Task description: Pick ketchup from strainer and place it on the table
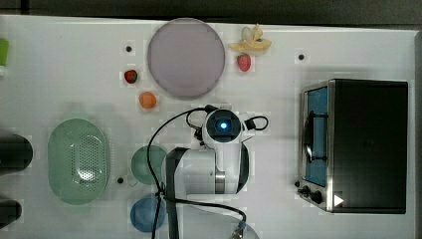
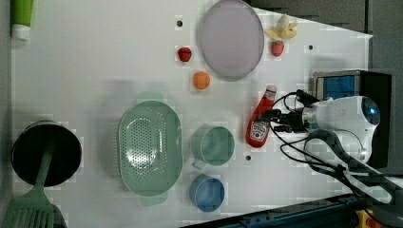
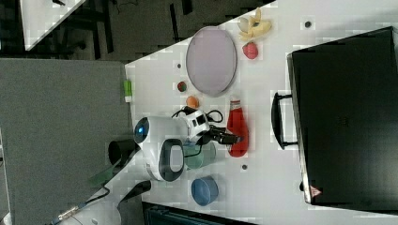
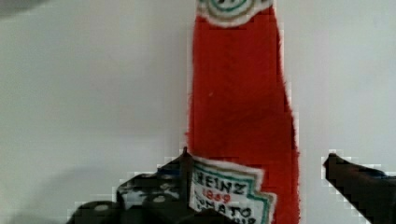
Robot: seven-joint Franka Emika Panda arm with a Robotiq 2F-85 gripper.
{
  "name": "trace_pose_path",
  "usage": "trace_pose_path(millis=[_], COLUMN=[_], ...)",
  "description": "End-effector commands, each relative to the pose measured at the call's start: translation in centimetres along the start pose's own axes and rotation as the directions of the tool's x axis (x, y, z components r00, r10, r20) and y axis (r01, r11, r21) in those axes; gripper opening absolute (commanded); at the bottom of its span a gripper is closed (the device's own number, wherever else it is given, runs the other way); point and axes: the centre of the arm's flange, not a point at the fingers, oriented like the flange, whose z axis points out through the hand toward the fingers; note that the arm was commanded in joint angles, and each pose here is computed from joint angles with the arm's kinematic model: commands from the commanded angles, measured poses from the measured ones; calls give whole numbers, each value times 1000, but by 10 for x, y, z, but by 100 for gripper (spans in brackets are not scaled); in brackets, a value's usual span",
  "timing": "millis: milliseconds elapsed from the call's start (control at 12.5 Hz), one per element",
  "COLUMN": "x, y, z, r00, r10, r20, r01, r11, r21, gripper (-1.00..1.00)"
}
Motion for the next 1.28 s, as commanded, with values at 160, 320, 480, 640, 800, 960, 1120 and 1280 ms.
trace_pose_path(millis=[160,320,480,640,800,960,1120,1280], x=[27,32,30,23,18,14,11,12], y=[-5,-10,-15,-19,-24,-24,-20,-19], z=[-113,-176,-239,-297,-351,-387,-406,-406], r00=[982,972,957,937,921,914,911,911], r10=[5,89,232,331,379,398,403,404], r20=[-188,-215,-174,-111,-89,-82,-84,-85], r01=[9,-69,-215,-324,-374,-393,-398,-399], r11=[997,993,970,943,925,917,915,914], r21=[72,101,109,79,66,65,69,69], gripper=[100,100,100,100,100,100,100,100])
